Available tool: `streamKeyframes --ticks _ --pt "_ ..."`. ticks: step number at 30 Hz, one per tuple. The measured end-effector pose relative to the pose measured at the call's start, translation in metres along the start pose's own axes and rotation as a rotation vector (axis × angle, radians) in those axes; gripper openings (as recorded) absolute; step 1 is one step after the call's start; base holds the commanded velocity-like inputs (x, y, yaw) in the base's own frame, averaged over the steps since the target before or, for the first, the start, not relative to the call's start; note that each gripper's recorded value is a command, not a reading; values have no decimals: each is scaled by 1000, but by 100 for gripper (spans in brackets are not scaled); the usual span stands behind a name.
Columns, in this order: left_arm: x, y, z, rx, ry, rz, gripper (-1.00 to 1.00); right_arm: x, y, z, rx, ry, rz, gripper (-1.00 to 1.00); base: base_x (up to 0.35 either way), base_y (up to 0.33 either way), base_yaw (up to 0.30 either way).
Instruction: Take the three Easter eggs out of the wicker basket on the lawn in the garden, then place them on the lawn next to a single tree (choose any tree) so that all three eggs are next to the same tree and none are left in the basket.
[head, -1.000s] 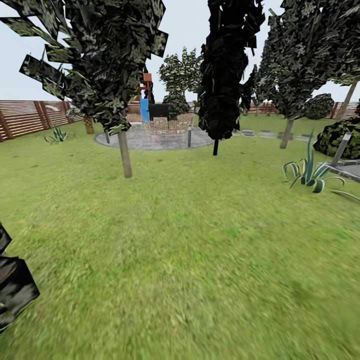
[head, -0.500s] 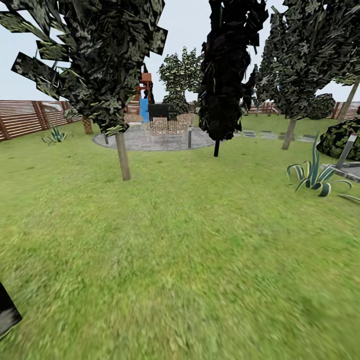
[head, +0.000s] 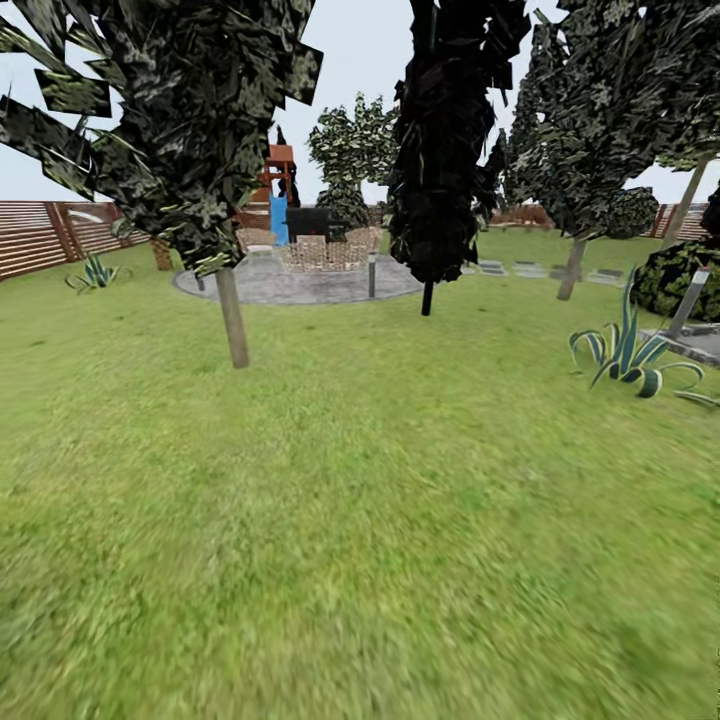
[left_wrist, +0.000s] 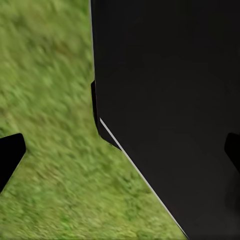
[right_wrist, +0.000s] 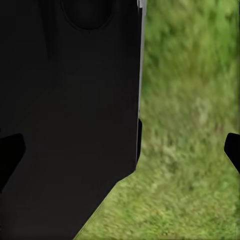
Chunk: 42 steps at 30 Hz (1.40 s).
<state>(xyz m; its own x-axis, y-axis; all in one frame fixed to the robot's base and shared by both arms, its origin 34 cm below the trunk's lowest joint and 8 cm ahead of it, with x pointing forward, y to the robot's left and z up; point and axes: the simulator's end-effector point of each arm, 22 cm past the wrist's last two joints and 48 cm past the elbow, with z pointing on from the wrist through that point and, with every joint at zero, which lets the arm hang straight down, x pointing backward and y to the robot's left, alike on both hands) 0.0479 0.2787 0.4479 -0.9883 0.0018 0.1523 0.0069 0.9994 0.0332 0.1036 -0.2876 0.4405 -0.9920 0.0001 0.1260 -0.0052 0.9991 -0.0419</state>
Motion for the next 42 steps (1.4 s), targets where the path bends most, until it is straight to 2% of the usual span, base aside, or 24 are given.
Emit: streamKeyframes --ticks 11,36,42 --pt "1 0 0 0 4 0 100 1 -1 0 1 4 1 100 329 0 -243" --pt "1 1 0 -1 3 0 100 2 -1 0 1 5 2 100 329 0 -8" --pt "1 1 0 -1 3 0 100 2 0 0 0 4 4 100 330 0 -230"
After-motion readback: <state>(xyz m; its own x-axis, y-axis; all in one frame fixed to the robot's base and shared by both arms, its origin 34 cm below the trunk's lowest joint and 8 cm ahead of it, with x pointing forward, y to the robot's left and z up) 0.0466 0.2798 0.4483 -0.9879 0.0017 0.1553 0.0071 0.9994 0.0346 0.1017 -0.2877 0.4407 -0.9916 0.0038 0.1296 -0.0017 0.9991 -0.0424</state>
